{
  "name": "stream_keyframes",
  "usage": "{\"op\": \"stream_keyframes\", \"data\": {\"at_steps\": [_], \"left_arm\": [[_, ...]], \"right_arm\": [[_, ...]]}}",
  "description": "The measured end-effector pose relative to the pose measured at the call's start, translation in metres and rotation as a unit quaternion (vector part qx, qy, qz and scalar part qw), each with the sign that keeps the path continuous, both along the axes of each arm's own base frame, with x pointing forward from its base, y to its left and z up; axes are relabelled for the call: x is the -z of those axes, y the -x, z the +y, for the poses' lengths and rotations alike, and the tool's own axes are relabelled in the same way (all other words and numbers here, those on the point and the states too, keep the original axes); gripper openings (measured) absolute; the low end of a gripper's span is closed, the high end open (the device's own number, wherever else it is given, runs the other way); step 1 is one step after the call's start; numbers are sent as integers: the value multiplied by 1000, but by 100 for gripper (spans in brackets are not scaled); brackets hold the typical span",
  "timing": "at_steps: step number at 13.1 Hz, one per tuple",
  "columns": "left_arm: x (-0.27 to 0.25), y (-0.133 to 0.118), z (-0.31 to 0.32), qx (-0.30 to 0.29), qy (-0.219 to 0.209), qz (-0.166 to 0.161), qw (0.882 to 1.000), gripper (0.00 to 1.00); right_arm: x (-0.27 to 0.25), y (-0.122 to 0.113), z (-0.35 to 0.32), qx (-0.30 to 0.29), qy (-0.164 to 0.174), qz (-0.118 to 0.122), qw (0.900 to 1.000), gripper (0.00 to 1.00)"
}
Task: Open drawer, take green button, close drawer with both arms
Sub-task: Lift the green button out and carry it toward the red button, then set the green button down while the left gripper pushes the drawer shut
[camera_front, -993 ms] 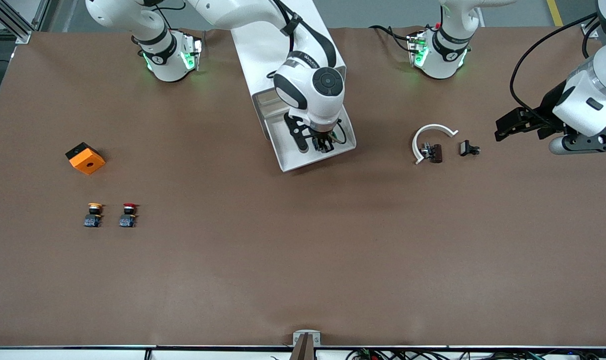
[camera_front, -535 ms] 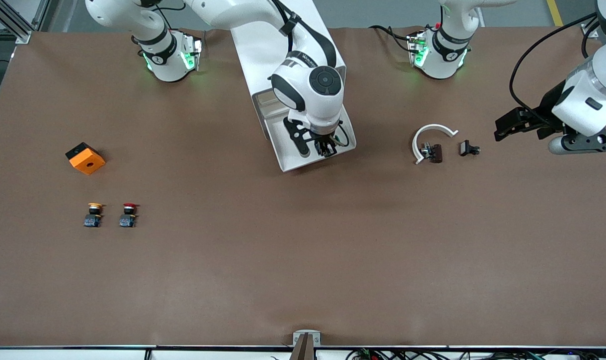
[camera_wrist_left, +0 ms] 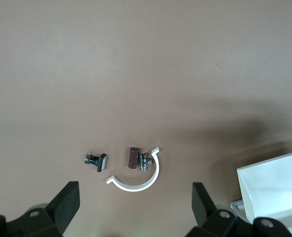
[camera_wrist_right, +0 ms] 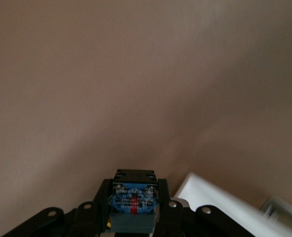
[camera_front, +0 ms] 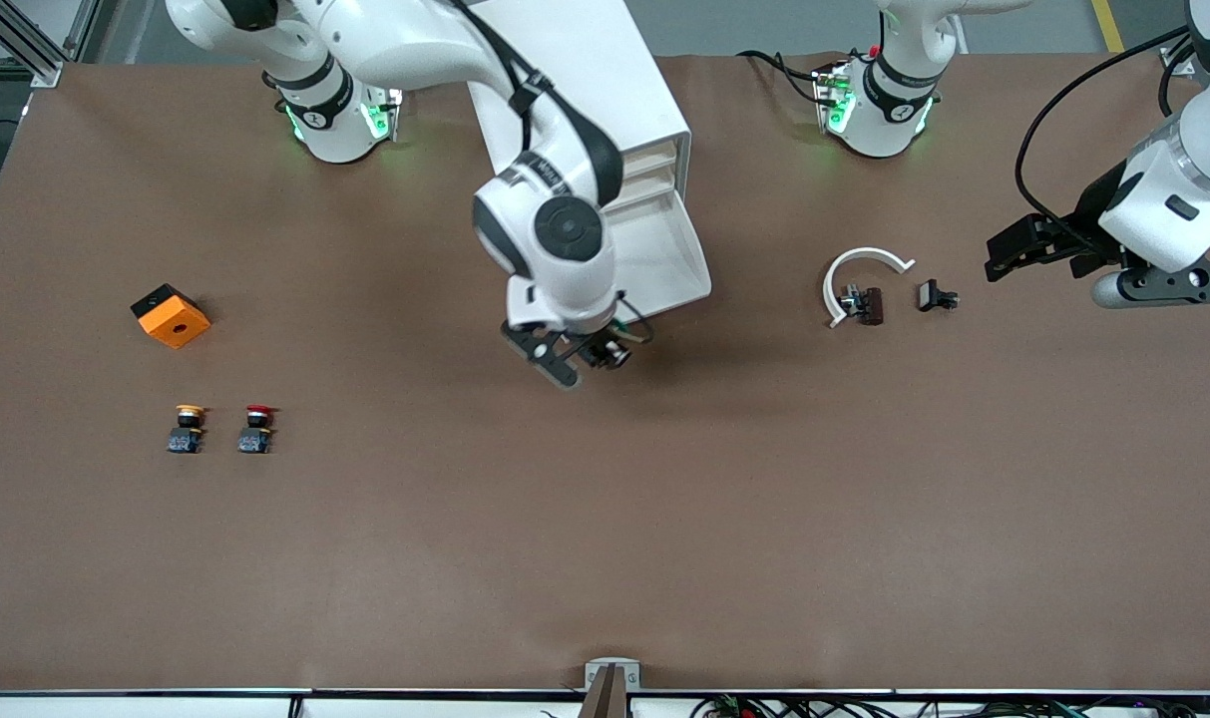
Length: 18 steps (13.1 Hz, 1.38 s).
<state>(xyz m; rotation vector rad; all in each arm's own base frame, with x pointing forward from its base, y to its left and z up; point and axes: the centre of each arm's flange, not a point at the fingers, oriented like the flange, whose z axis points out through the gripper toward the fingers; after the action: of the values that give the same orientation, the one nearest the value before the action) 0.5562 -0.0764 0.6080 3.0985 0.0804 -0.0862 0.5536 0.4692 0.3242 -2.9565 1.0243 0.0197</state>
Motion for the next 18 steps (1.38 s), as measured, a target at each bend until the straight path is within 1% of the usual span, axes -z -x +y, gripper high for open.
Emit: {"op": "stream_keyframes", "data": {"at_steps": [2,3,5,7,9,12,15,17,18], "left_arm": [[1,0,0,0,0,1,1000,100],[1,0,0,0,0,1,1000,100],[1,0,-1,1,0,1,1000,100],[2,0,-2,1,0,2,1000,100],[3,0,-2,1,0,3,1000,100],[4,1,-3,2,-1,5,1000,100],[15,-4,-17,2,0,7,1000,100],[35,-12,-41,-2,4,5,1000,100],[51,-16,-53,0,6,4,1000,100]], "right_arm": [[-2,-39,-64,-51,3,3,999,41],[-2,-55,-100,-78,5,7,997,41],[2,-77,-168,-121,8,19,992,41],[8,-90,-226,-163,20,28,986,41],[12,-93,-257,-184,33,34,982,41],[27,-84,-266,-218,43,24,975,41],[51,-76,-288,-278,39,7,960,41],[68,-77,-334,-314,38,-11,949,41],[74,-77,-359,-324,38,-15,945,41]]}}
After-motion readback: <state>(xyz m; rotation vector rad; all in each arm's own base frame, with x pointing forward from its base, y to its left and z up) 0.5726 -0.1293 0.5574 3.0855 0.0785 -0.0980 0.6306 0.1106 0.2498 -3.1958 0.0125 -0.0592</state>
